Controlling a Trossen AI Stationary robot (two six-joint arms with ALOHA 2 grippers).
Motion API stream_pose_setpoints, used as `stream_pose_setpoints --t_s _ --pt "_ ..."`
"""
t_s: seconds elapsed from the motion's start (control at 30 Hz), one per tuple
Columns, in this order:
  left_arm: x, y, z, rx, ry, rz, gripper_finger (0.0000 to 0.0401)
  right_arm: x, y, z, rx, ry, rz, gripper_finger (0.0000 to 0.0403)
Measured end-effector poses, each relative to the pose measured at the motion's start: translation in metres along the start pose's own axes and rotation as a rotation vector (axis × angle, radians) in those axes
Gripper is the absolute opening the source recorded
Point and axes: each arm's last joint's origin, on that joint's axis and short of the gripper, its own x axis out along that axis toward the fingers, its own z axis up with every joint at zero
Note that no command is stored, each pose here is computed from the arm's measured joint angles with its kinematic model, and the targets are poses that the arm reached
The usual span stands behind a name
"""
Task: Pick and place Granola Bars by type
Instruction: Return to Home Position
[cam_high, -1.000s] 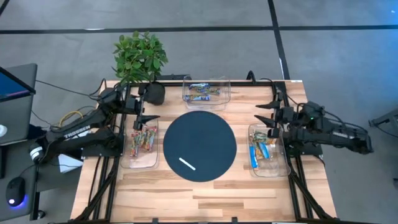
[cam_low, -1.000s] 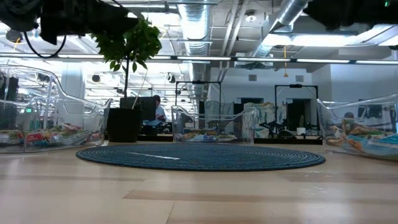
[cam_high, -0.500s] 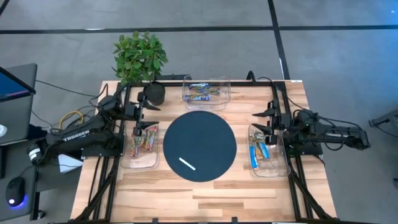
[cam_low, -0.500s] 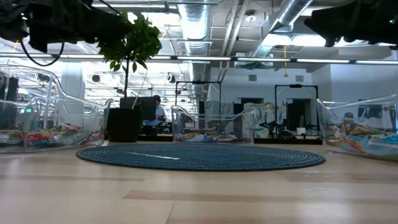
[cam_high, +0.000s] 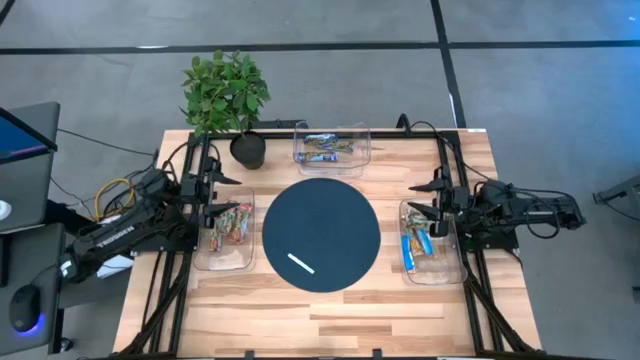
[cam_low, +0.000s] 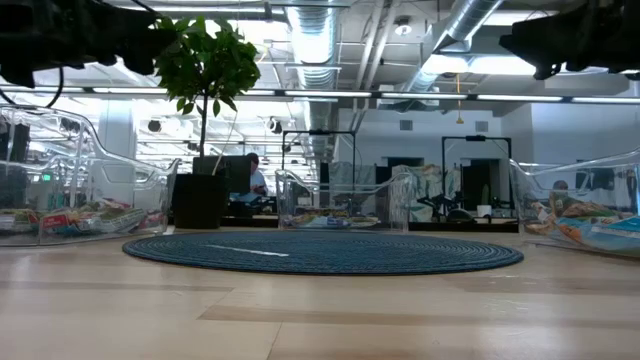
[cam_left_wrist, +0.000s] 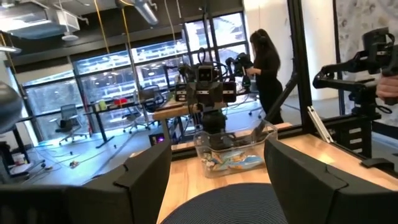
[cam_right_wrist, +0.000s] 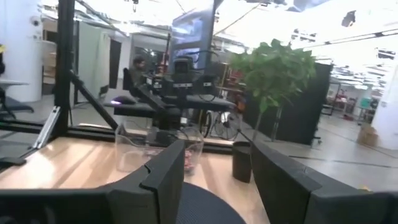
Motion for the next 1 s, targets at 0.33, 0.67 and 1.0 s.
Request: stream_pose_setpoints --t_s 0.33,0.67,1.0 --pt "-0.013 -0.011 0.004 0.033 -0.021 -0.013 0.0251 -0.001 0.004 -0.034 0.011 -0.024 -0.057 0.0175" --pt "-0.015 -0.013 -0.009 0.035 0.084 -0.037 0.0251 -0.001 -0.001 -0.045 0.003 0.075 -0.042 0.0176" --pt "-0.014 -0.016 -0.029 -0.014 0.1 -0.088 0.0251 -0.002 -0.001 -0.048 0.029 0.109 -0.042 0.0177"
